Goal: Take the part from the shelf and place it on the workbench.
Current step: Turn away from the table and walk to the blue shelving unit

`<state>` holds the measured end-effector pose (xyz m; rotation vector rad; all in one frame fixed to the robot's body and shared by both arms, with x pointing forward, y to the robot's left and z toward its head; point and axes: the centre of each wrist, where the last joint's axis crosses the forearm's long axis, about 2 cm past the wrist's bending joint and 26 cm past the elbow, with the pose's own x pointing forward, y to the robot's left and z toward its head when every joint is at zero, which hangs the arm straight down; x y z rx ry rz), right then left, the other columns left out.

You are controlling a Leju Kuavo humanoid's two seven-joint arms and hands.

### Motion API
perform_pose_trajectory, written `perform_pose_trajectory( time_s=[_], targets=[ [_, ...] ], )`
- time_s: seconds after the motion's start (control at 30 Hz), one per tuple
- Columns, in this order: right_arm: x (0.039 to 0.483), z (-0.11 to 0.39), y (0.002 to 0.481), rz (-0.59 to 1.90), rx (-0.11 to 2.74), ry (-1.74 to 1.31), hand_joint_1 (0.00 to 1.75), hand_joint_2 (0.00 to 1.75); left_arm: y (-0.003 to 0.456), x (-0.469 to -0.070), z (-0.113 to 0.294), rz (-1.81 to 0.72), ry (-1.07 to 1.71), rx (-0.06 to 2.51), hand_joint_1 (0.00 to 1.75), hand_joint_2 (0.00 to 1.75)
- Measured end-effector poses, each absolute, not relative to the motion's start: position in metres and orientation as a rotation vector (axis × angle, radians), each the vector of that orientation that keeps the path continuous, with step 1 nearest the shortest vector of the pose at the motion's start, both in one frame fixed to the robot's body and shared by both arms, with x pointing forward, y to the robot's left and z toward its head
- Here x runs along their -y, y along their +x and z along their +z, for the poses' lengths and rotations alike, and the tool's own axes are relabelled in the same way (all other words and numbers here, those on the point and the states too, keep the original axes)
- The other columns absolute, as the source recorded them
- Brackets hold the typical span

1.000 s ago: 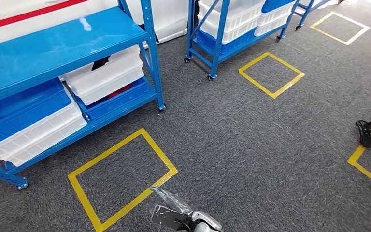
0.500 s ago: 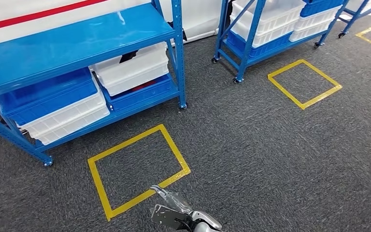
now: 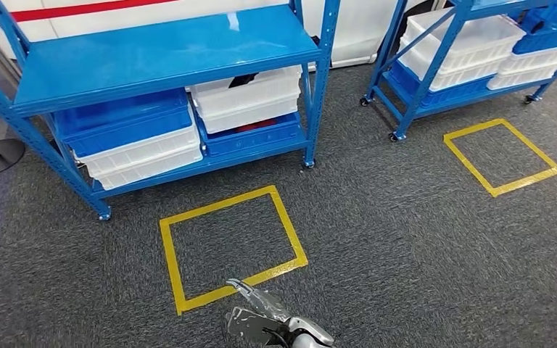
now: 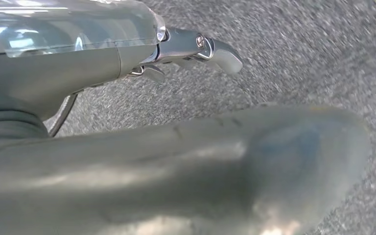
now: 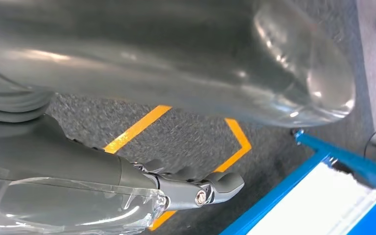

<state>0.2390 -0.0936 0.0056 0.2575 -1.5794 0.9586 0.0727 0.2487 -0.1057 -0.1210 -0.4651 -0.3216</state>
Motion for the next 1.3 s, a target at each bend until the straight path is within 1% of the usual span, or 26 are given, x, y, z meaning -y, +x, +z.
perform_pose_trajectory(
  time_s=[0.93, 1.3],
  targets=[
    [0.0889, 0.0090, 0.2428, 0.977, 1.560, 0.246, 0.00, 0.00, 0.0662, -0.2505, -0.1069, -0.313, -0.127, 0.473, 0.00, 0.00],
    [0.0917, 0.0061, 0.2413, 0.962, 1.627, 0.206, 0.00, 0.00, 0.0641, -0.2493, -0.1071, -0.310, -0.125, 0.480, 0.00, 0.00]
  ],
)
